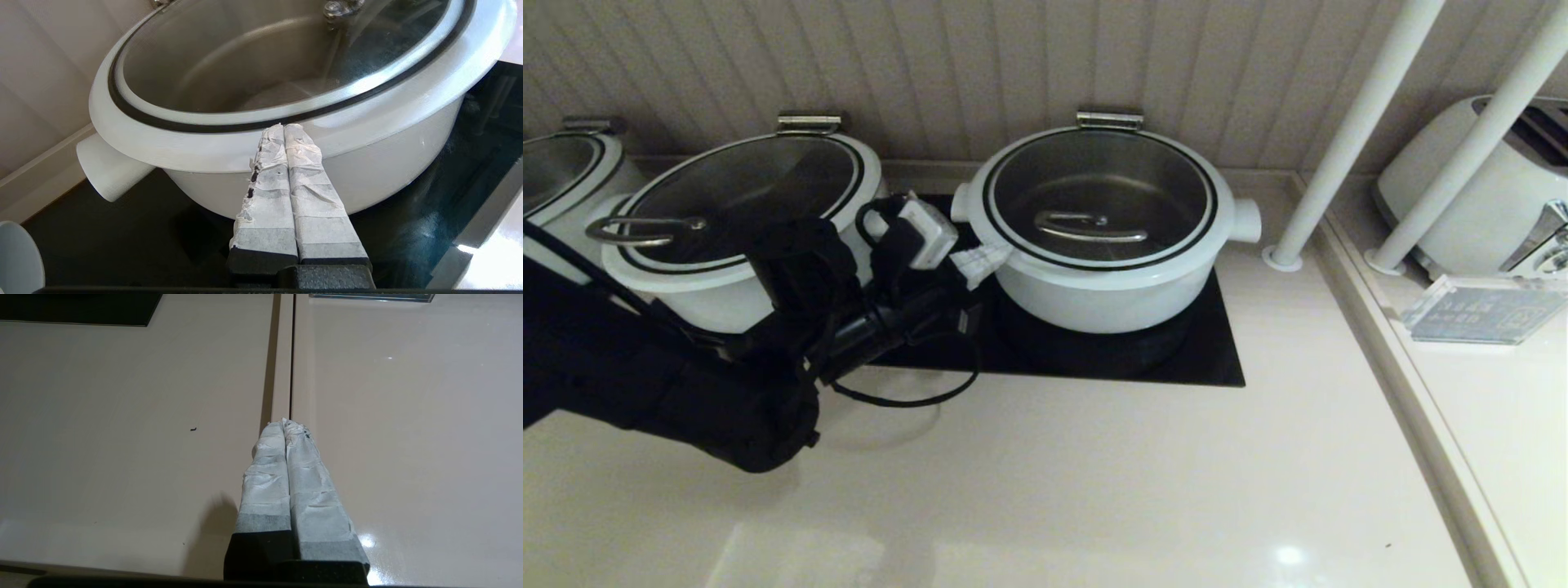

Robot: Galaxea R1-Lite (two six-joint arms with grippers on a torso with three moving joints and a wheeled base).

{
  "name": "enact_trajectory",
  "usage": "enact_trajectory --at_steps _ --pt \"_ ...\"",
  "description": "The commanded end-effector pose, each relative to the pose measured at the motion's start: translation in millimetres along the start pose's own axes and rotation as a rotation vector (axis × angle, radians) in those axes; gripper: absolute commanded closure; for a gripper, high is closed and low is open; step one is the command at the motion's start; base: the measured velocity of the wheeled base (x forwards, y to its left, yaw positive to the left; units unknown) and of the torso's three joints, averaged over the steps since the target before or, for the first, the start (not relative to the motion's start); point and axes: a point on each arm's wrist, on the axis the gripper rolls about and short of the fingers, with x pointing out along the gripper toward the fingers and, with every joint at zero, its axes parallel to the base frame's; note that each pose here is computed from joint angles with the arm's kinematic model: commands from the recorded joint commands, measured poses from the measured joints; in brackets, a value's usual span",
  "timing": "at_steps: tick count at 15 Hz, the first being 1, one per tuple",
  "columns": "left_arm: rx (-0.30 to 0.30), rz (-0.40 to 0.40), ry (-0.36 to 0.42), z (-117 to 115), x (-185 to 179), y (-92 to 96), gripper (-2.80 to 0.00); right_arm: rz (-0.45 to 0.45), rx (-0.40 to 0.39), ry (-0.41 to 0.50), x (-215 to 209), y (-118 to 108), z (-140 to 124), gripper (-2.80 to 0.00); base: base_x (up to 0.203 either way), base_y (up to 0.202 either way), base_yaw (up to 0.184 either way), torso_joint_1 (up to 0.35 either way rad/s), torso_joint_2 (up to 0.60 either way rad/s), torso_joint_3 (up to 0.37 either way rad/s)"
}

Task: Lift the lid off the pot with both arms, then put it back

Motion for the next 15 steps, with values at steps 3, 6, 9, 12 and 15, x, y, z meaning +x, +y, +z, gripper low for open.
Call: enact_trajectory --at_steps 3,6,9,12,15 --pt "0.015 0.044 -0.034 -0.4 -9.4 -3.4 0.00 0.000 0.000 0.000 0.0 0.0 -0.1 0.00 0.000 0.000 0.000 0.000 0.00 0.000" --pt "0.027 0.058 -0.061 12.2 -14.4 -0.3 0.00 0.000 0.000 -0.002 -0.1 0.0 0.3 0.00 0.000 0.000 0.000 0.000 0.00 0.000" --pt "0.044 0.077 -0.098 30.8 -23.0 4.0 0.00 0.000 0.000 0.000 0.0 0.0 -0.1 0.00 0.000 0.000 0.000 0.000 0.00 0.000" --pt "0.056 0.094 -0.123 52.8 -37.0 8.3 0.00 0.000 0.000 0.000 0.0 0.0 -0.1 0.00 0.000 0.000 0.000 0.000 0.00 0.000" --pt "0.066 0.119 -0.132 75.1 -62.7 12.6 0.00 0.000 0.000 -0.002 -0.1 0.0 0.3 0.00 0.000 0.000 0.000 0.000 0.00 0.000"
